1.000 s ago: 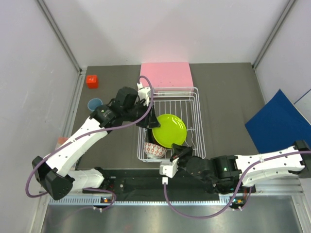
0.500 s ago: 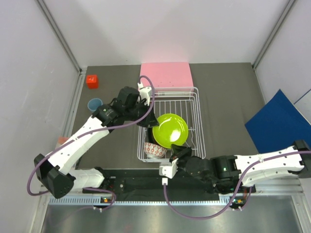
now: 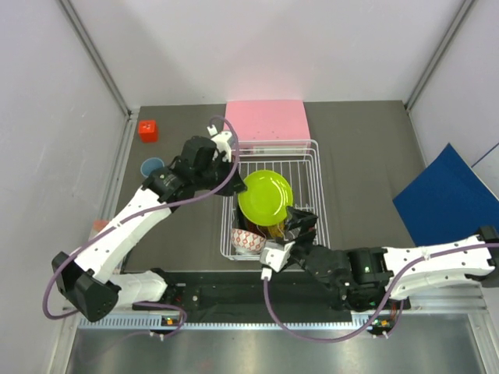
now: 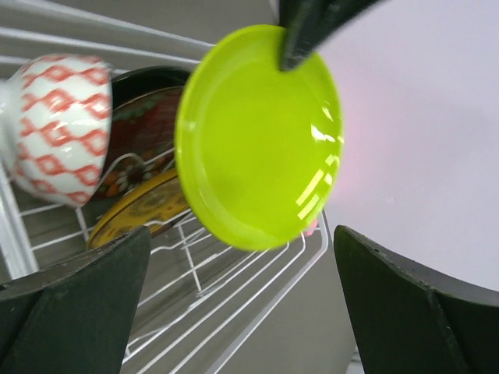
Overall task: Unload the mixed dishes from the dish rack
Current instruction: Place the plate at the center of the board.
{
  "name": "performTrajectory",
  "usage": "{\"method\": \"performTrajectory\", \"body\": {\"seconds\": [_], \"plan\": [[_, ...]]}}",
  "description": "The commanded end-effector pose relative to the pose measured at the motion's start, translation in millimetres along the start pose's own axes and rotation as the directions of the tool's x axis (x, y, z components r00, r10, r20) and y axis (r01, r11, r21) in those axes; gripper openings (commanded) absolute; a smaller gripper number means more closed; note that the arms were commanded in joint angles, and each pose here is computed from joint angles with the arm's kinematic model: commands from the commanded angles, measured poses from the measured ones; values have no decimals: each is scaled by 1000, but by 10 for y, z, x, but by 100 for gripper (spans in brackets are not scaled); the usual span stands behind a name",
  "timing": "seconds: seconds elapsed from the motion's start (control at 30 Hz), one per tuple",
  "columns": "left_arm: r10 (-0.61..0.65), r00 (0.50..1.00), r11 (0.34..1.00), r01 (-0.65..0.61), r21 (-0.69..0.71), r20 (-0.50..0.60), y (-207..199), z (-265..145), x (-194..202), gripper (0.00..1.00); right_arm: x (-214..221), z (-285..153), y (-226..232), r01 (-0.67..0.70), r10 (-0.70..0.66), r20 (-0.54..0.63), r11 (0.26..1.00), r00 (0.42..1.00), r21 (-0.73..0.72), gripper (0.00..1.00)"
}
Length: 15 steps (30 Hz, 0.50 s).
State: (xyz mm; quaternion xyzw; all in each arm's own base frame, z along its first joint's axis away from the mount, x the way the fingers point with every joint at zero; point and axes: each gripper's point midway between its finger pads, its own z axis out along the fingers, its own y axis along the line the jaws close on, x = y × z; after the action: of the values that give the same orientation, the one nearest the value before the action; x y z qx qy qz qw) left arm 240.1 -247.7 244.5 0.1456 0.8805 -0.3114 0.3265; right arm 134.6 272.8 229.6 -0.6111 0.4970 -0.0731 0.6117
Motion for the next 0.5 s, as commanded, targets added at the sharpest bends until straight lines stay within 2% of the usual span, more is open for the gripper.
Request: {"method": "performTrajectory", "body": {"seconds": [0.0, 0.03, 0.1, 0.13, 0.23, 0.27, 0.33, 0.4, 0.43, 0.47], "plan": [[-78, 974, 995, 89, -43, 213, 103, -191, -560, 0, -154, -219, -809, -310, 303, 66, 918, 951, 248, 100], [-134, 954, 986, 156, -63, 269, 248, -251, -711, 0, -159, -263, -983, -391, 383, 87, 871, 920, 297, 100], [-196, 925, 969, 233, -78, 327, 444, -300, -863, 0, -115, -307, -1154, -463, 461, 97, 811, 882, 358, 100], [-252, 891, 947, 307, -93, 377, 643, -364, -995, 0, -77, -339, -1265, -536, 535, 125, 745, 836, 397, 100], [-287, 837, 905, 396, -155, 465, 993, -409, -1329, 0, -37, -408, -1458, -684, 664, 226, 588, 713, 431, 100], [-286, 821, 894, 414, -170, 495, 1082, -409, -1426, 0, -9, -395, -1444, -706, 682, 241, 561, 690, 432, 100], [-305, 781, 859, 473, -197, 545, 1335, -379, -1628, 0, 68, -387, -1472, -773, 737, 297, 461, 607, 437, 100], [-329, 778, 836, 504, -219, 535, 1542, -187, -1711, 0, 104, -361, -1450, -822, 775, 337, 384, 534, 420, 100], [-307, 755, 817, 522, -247, 579, 1655, -241, -1865, 0, 154, -352, -1433, -836, 787, 353, 349, 507, 422, 100], [-298, 753, 806, 528, -268, 586, 1734, -200, -1907, 0, 164, -342, -1411, -849, 796, 361, 329, 485, 414, 100]]}}
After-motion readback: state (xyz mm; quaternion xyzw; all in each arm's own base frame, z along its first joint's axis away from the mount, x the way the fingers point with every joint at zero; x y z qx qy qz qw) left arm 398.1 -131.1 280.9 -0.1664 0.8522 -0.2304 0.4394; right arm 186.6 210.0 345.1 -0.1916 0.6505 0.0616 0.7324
